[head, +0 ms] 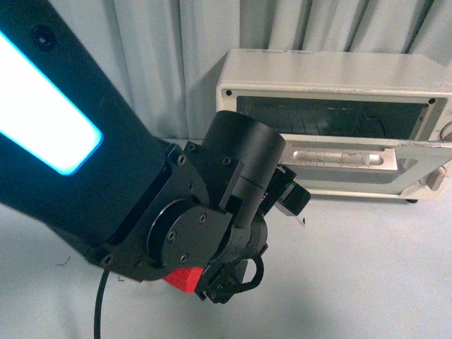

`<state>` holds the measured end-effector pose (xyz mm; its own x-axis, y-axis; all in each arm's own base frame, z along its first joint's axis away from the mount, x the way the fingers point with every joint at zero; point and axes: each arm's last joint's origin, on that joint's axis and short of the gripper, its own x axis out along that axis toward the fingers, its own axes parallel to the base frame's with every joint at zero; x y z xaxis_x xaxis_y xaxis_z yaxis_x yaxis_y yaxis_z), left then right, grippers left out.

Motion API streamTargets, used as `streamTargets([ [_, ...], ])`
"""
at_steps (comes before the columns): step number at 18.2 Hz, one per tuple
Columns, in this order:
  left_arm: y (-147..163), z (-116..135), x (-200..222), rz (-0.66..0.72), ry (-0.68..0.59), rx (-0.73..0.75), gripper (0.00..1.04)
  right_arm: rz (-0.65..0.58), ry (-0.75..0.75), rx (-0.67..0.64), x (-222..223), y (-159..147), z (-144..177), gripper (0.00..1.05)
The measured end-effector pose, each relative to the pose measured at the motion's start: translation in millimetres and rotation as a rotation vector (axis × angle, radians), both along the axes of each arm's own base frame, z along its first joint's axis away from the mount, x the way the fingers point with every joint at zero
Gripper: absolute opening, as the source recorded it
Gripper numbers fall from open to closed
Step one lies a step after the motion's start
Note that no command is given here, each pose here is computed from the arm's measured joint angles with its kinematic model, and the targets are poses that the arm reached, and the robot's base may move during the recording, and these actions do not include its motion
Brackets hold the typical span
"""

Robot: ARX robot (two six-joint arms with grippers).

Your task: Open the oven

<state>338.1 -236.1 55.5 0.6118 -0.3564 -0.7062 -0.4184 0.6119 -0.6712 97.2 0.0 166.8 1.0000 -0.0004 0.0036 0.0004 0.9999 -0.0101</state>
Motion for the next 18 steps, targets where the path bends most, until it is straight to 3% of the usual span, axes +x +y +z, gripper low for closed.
streamTargets([
  [2,3.8,-3.2,-5.9,-0.007,-0.01,-0.018,0.98,0.0,0.0,0.0,0.0,0.0,0.0,0.99],
  [13,27.7,-17.6,-45.1,0.027,-0.091,-0.046,0.97,0.0,0.0,0.002,0.0,0.0,0.0,0.98],
  [14,31.2,-29.3,-52.4,0.041,-0.19,0.012,0.92,0.0,0.001,0.002,0.0,0.0,-0.1,0.98],
  [15,48.8,-52.0,-66.8,0.072,-0.359,0.203,0.82,0.003,0.0,0.002,0.0,0.1,0.0,0.98],
  [17,94.4,-57.2,-93.6,0.025,-0.431,0.545,0.67,0.001,-0.002,0.002,0.0,0.0,0.1,0.98],
  [18,125.1,-56.6,-113.3,-0.048,-0.399,0.737,0.57,-0.001,0.001,0.002,0.0,0.0,-0.1,0.98],
])
